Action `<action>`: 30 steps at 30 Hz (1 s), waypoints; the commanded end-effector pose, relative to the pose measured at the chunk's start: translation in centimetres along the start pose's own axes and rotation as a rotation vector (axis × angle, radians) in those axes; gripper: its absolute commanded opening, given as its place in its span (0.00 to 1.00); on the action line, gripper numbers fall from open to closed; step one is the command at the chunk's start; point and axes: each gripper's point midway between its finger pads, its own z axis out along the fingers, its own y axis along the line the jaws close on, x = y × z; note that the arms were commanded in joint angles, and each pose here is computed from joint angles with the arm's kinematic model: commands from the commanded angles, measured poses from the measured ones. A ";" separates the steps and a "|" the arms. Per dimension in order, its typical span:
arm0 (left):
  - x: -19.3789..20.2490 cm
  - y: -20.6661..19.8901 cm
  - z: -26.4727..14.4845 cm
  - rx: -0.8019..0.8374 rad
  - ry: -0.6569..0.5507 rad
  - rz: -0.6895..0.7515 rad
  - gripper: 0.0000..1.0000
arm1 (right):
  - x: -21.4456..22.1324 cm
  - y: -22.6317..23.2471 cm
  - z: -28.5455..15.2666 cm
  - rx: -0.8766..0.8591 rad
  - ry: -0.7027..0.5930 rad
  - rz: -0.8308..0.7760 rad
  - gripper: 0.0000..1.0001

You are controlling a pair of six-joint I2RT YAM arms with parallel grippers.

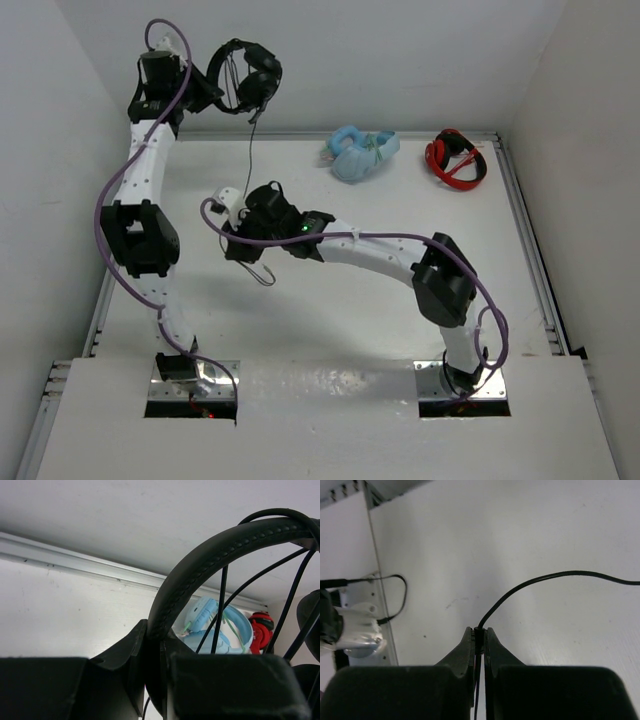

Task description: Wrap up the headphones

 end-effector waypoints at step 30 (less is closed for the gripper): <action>4.6 6.2 2.6 -0.373 -0.115 0.724 0.00 | -19.0 2.8 -16.3 0.154 -0.391 -0.187 0.00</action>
